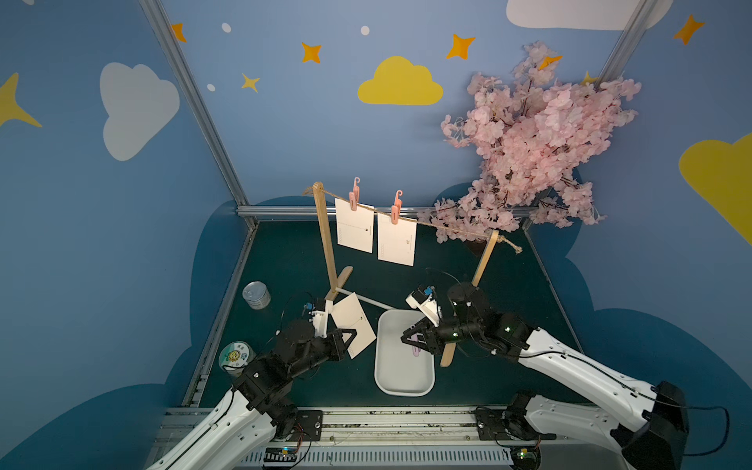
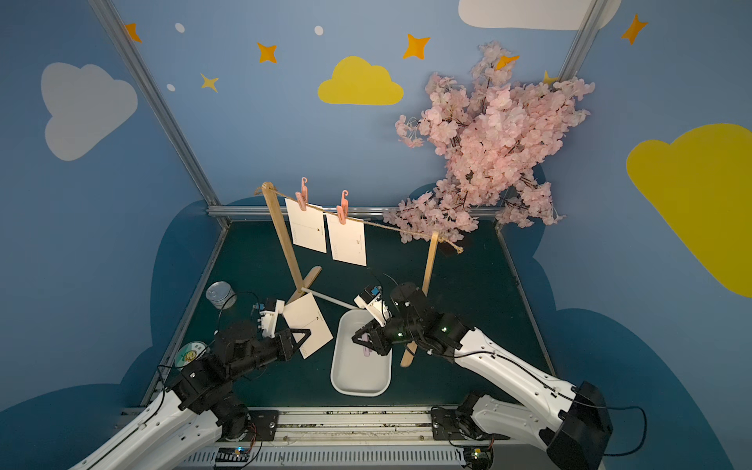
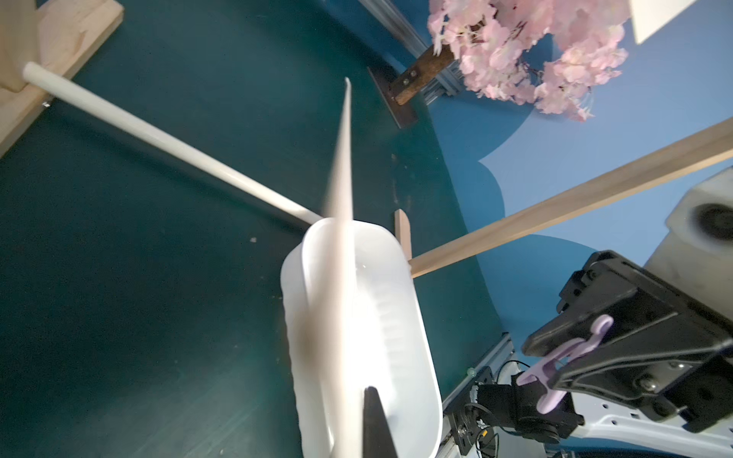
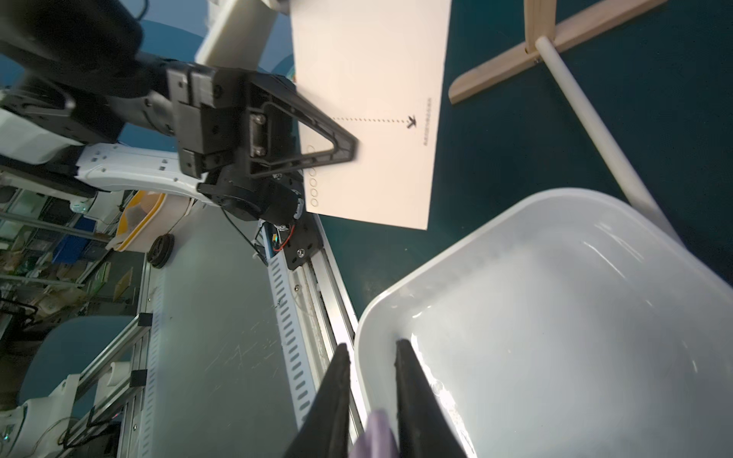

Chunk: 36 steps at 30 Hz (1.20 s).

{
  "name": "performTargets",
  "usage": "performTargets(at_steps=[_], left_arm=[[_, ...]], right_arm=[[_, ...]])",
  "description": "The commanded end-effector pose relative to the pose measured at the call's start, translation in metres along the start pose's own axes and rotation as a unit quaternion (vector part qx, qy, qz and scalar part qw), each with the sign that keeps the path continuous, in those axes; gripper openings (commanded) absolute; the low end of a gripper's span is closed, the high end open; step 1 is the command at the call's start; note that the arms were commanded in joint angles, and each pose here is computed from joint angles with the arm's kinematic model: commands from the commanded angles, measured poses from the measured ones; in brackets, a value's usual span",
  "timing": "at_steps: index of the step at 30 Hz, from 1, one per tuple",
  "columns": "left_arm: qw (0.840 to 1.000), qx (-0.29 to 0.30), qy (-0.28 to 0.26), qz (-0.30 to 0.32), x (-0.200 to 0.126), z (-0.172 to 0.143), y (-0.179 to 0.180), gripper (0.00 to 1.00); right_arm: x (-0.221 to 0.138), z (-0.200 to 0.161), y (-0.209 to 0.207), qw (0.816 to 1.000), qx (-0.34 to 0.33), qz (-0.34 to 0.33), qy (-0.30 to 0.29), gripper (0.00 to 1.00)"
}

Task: Remove the postcards from the strings
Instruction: Place the postcard at the center of the board, then place the clamp in the storage box.

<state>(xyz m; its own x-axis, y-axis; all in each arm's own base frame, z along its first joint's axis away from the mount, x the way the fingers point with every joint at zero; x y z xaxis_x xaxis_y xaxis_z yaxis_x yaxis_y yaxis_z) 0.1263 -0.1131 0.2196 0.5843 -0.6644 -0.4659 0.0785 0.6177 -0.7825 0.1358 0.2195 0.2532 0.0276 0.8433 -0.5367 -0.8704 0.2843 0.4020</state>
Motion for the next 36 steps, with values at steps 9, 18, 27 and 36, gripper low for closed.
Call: performTargets(at_steps=[9, 18, 27, 36], left_arm=[[0.997, -0.034, -0.011, 0.07, 0.016, -0.007, 0.027, 0.12], [0.996, -0.045, -0.032, 0.076, 0.019, -0.011, 0.042, 0.2], [0.996, -0.032, -0.048, 0.069, 0.011, -0.008, 0.037, 0.39], [0.997, -0.008, -0.068, 0.043, 0.005, 0.003, 0.019, 0.52]], right_arm=[[0.044, -0.03, -0.034, 0.995, 0.084, -0.045, 0.03, 0.0], [0.064, -0.041, -0.05, 0.99, 0.103, -0.075, 0.064, 0.13], [0.063, -0.035, -0.054, 0.987, 0.089, -0.109, 0.074, 0.53], [0.03, -0.006, -0.036, 0.988, 0.047, -0.145, 0.037, 0.55]])
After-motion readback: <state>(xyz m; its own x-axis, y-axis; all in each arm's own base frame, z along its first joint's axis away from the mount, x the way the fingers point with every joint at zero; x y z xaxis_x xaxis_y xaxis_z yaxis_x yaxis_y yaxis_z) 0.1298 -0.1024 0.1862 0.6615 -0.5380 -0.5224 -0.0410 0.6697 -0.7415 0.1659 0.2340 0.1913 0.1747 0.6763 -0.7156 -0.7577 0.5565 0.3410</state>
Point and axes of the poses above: each gripper's point midway between its finger pads, its own x axis out along the fingers, its own y axis along the line the jaws close on, z = x × y, the point moved 10 cm from there along -x, back along the fingers, and after that the axes turned 10 degrees about -x, right-handed, at the moved point
